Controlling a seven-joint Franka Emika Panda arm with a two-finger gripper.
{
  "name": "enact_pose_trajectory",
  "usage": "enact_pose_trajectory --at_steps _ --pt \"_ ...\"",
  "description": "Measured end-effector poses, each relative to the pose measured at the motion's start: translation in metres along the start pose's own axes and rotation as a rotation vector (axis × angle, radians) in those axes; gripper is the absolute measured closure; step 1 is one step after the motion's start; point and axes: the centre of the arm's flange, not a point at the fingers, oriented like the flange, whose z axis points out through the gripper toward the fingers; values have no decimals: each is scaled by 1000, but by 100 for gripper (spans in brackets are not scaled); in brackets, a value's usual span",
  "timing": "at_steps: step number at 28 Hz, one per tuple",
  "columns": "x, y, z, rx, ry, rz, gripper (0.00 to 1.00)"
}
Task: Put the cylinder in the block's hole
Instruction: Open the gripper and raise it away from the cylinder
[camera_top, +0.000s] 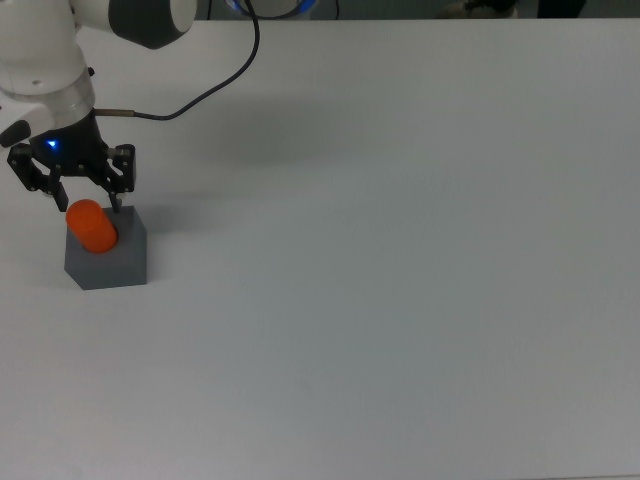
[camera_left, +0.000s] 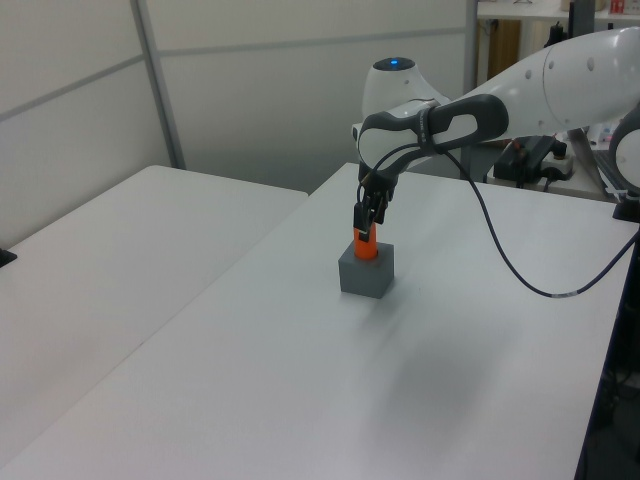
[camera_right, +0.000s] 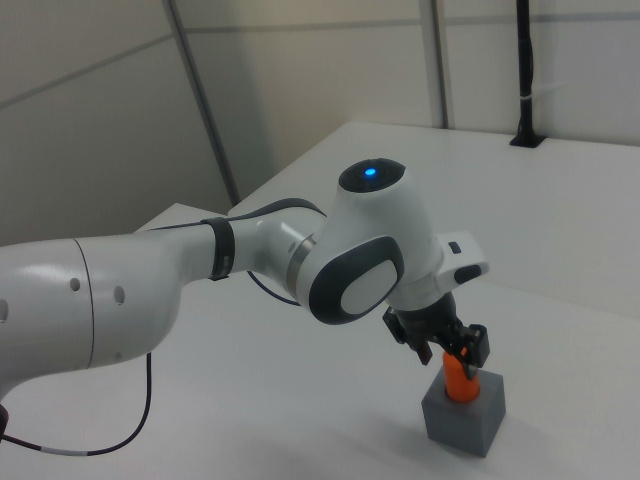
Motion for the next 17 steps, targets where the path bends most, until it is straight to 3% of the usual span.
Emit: enact_pose_trajectory --at_steps 5,8,17 --pt "2 1 -6 -3 11 0 8" --pt "3 2 -15 -4 15 1 0" --pt "2 12 -67 25 -73 15 0"
